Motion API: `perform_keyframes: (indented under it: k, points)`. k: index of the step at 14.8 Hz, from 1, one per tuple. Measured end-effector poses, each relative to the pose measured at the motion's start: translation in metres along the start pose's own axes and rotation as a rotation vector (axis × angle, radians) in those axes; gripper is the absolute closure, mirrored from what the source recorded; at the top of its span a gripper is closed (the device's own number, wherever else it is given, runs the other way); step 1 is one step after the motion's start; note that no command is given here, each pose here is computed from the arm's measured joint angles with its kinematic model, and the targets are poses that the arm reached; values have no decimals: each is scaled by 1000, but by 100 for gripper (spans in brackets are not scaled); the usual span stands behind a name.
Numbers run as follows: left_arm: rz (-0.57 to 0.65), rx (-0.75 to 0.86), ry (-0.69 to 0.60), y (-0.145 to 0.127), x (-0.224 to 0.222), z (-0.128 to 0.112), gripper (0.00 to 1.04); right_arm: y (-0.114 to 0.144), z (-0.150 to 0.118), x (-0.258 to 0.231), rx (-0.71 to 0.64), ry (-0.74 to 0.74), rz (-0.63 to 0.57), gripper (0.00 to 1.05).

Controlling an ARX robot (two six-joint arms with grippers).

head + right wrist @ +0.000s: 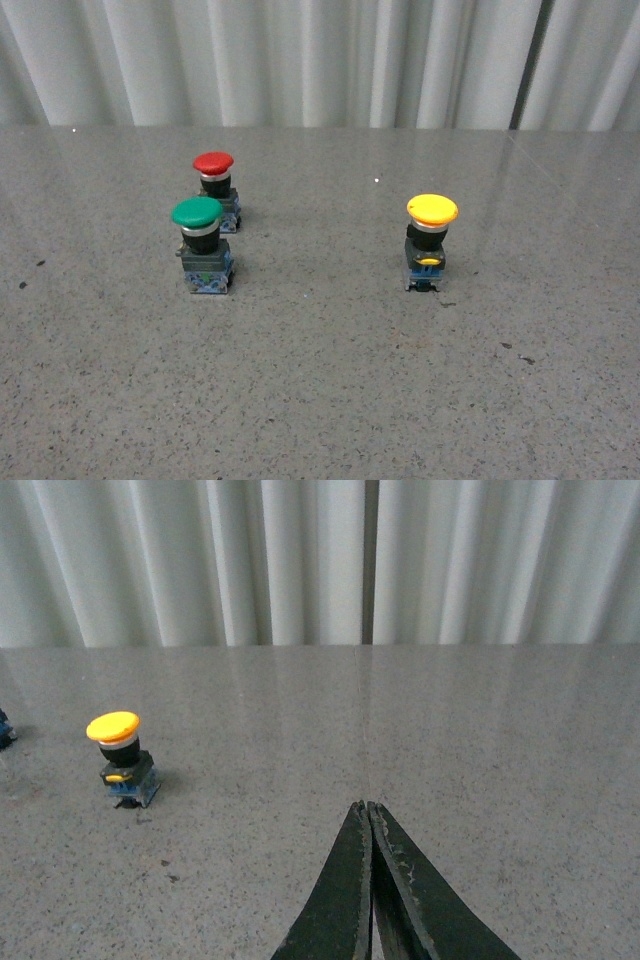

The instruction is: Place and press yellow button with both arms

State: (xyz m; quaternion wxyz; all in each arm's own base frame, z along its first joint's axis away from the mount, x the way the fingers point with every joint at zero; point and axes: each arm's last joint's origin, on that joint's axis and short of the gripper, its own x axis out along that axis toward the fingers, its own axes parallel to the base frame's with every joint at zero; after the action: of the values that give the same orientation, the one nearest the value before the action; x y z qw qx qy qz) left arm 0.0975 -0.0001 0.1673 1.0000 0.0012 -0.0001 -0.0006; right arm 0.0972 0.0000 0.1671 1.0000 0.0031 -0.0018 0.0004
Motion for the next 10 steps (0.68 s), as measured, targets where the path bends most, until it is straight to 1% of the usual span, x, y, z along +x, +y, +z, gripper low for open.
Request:
perform_keyframes:
  k: [5,6,7,10]
  points:
    - [0,0,0,0,0,0,7,0,0,0,0,0,0,103]
    - [0,0,0,0,0,0,7,0,0,0,0,-1,0,97]
    - [0,0,0,0,0,0,7,0,0,0,0,0,0,74]
    - [0,0,0,0,0,0,7,0,0,0,0,0,0,41]
